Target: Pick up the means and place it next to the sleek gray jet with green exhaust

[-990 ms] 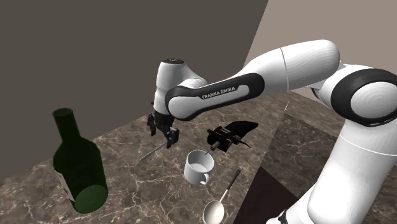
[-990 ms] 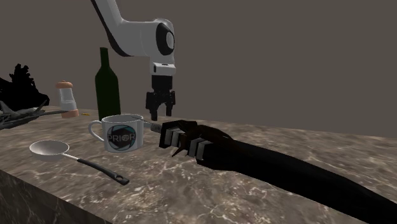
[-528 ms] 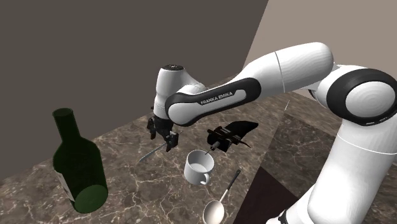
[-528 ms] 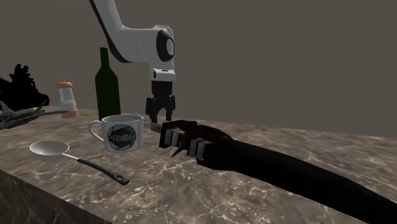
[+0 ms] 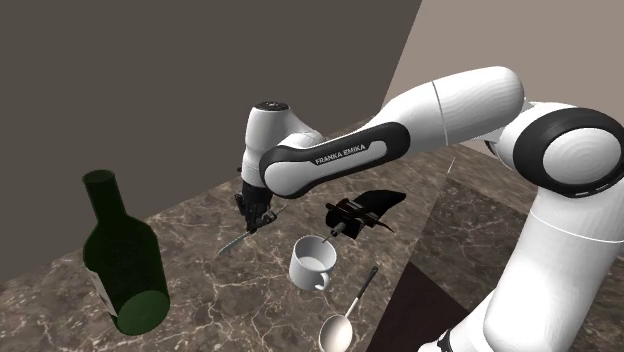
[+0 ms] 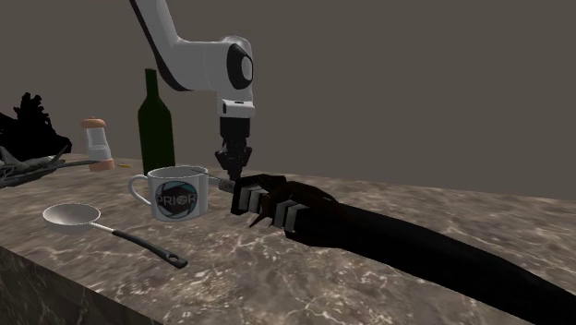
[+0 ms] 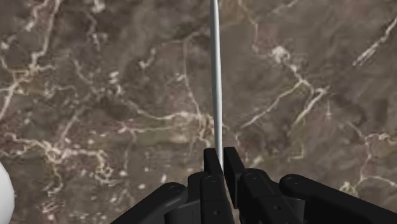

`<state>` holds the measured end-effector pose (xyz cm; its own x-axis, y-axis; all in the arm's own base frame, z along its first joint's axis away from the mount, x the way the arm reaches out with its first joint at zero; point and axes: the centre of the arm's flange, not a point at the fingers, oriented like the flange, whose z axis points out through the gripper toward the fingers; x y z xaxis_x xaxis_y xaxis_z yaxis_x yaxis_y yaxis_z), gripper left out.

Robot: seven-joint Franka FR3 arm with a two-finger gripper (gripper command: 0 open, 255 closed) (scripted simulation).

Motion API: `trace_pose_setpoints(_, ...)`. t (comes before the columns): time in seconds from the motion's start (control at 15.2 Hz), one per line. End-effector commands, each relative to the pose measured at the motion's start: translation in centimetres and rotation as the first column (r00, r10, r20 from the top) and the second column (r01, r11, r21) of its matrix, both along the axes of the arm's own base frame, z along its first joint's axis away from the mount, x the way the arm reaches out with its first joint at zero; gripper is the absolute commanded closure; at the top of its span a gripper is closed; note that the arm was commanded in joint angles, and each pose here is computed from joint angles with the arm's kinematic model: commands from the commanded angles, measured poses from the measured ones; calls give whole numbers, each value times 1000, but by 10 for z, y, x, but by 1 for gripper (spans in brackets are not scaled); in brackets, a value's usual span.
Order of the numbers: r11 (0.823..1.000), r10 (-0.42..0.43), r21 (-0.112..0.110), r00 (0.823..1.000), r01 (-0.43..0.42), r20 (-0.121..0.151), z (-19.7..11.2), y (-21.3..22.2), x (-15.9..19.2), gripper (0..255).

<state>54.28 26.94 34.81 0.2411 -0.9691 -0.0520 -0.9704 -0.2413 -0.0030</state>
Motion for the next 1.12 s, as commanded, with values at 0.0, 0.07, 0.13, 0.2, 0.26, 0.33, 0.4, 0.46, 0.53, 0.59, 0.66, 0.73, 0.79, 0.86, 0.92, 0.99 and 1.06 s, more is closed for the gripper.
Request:
trace_pose_setpoints(0.0,1000,0,0,1000,0,0,0,0,0,255)
trace_pose_setpoints(0.07,1000,0,0,1000,0,0,0,0,0,255)
trace_pose_setpoints(0.13,1000,0,0,1000,0,0,0,0,0,255)
trace_pose_setpoints(0.2,1000,0,0,1000,0,0,0,0,0,255)
trace_pose_setpoints(0.26,1000,0,0,1000,0,0,0,0,0,255)
trace_pose_setpoints(0.33,1000,0,0,1000,0,0,5,0,0,255)
trace_pose_setpoints(0.4,1000,0,0,1000,0,0,11,0,0,255)
trace_pose_setpoints(0.46,1000,0,0,1000,0,0,16,0,0,255)
trace_pose_setpoints(0.53,1000,0,0,1000,0,0,21,0,0,255)
trace_pose_setpoints(0.59,1000,0,0,1000,0,0,26,0,0,255)
trace_pose_setpoints(0.66,1000,0,0,1000,0,0,32,0,0,255)
trace_pose_setpoints(0.73,1000,0,0,1000,0,0,37,0,0,255)
trace_pose_setpoints(0.79,1000,0,0,1000,0,0,42,0,0,255)
trace_pose_setpoints(0.86,1000,0,0,1000,0,0,47,0,0,255)
trace_pose_setpoints(0.92,1000,0,0,1000,0,0,53,0,0,255)
trace_pose_setpoints(0.99,1000,0,0,1000,0,0,58,0,0,255)
trace_pose_setpoints(1.06,1000,0,0,1000,0,0,63,0,0,255)
